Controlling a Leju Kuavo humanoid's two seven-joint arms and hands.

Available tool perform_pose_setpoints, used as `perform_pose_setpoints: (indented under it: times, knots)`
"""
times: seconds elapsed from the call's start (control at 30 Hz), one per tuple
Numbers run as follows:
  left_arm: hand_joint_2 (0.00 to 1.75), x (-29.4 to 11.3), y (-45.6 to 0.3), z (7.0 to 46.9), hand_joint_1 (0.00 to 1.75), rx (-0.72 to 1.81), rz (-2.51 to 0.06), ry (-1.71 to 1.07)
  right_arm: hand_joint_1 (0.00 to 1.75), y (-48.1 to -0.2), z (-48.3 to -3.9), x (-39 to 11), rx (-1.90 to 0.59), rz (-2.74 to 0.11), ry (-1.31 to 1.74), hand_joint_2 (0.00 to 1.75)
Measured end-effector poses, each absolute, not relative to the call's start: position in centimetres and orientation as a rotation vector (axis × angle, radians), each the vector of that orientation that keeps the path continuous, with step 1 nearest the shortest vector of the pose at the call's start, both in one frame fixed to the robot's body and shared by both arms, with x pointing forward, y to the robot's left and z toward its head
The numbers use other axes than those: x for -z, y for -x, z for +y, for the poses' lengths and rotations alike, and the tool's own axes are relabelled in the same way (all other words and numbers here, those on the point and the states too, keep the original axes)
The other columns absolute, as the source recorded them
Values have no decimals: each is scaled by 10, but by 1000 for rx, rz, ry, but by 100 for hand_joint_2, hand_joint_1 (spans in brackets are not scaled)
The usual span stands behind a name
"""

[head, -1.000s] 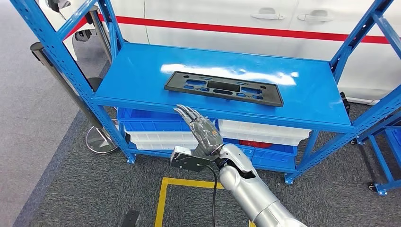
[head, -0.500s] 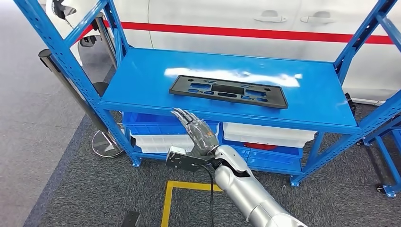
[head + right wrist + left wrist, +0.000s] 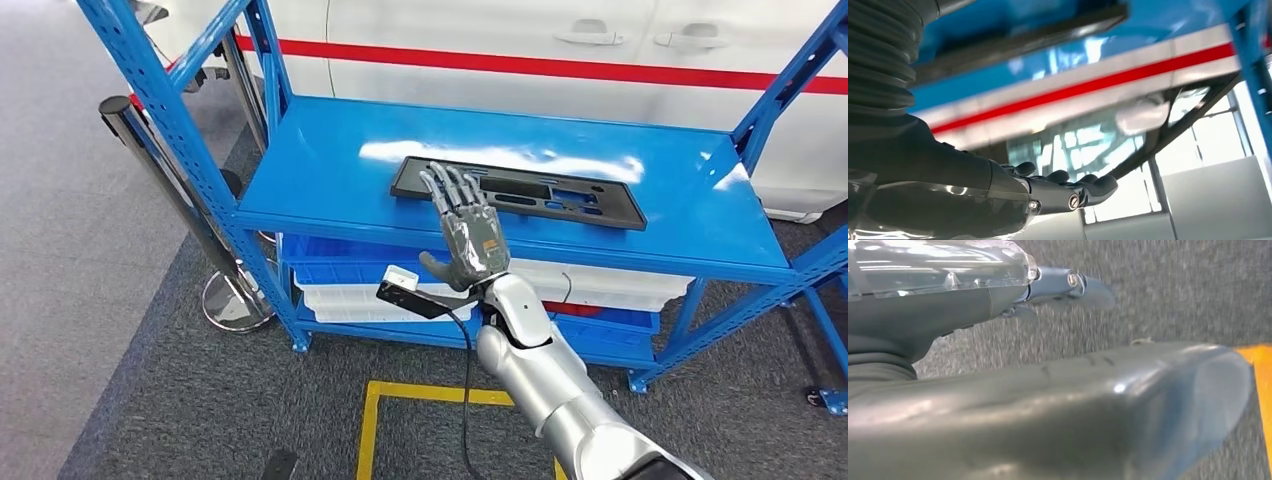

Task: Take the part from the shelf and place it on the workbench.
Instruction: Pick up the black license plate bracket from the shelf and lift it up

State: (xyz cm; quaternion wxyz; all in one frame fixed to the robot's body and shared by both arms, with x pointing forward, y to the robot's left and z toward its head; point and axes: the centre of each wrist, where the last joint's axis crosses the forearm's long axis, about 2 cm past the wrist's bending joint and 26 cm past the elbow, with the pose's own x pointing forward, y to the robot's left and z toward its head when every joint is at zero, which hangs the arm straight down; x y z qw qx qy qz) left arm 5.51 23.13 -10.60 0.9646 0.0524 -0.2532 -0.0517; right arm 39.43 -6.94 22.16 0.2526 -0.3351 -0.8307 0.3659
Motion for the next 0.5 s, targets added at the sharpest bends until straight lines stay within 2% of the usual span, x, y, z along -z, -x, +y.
perform_pose_setpoints:
  times: [0.2, 0.5]
  knots:
    - [0, 107, -52, 234, 0, 100, -498, -111, 0, -418, -132, -227, -864, -2196, 1125, 175]
    - [0, 107, -50, 237, 0, 103, -494, -108, 0, -420, -207, -194, -669, -2031, 1183, 175]
